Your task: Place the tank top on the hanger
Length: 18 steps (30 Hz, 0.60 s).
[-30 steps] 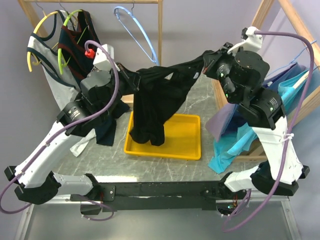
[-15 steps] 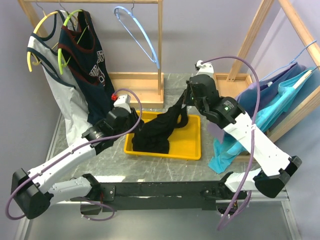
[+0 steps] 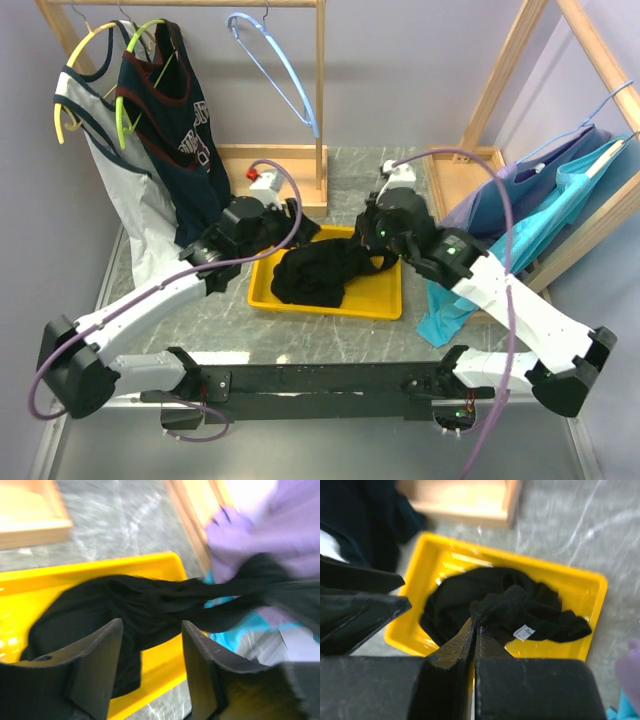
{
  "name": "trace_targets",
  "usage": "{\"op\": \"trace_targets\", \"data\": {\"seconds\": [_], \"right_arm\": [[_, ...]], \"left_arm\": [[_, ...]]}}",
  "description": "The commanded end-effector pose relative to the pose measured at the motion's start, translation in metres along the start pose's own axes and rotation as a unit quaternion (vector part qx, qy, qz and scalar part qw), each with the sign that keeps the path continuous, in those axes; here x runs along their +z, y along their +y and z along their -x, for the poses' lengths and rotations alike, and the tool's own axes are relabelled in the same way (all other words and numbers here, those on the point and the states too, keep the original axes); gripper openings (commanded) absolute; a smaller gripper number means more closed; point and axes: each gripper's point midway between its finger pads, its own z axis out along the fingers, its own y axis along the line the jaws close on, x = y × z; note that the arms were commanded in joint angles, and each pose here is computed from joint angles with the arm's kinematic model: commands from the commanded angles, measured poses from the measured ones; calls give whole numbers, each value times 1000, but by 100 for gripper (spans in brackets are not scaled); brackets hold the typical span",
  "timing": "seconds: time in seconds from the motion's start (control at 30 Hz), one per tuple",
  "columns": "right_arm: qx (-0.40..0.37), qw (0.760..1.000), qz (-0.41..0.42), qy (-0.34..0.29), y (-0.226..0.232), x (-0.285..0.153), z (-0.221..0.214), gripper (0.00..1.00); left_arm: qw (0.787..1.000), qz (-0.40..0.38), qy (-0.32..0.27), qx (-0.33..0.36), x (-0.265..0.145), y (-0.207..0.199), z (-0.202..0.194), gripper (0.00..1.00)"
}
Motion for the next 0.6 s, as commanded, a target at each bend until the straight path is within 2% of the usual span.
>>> {"op": "trace_targets", "data": {"seconds": [0.0,0.1,0.13,0.2,0.23,0.27,0.3,0.4,0.43,0.57], "right_arm": [[13,1000,12,10,13,20,-16,0],[5,999,23,23,29,39,-13,0],[3,999,31,20,38,41,-4,0],[-6,998,38,50,50,63,-17,3],[-3,998,46,50,58,68,-13,9],[-6,996,46,72,63,83,-26,16],[-7,996,52,75,70,87,-27,29],[-15,994,54,93,81,102,-42,44],[-17,994,53,93,83,103,-42,52],[-15,996,43,76,76,92,-32,68]], "left_arm": [[992,-124,11,33,1,-40,-6,62],[992,-122,5,27,1,-35,-10,63],[994,-107,8,19,1,-29,-13,63],[999,-46,-16,4,-1,-5,-9,64],[1000,-20,-4,-14,-4,5,-17,64],[1000,13,-12,-24,-9,20,-19,65],[998,41,-24,-31,-12,31,-17,65],[995,75,-36,-57,-26,49,-24,67],[993,87,-45,-64,-30,55,-24,67],[989,102,-76,-75,-51,63,-16,70]]}}
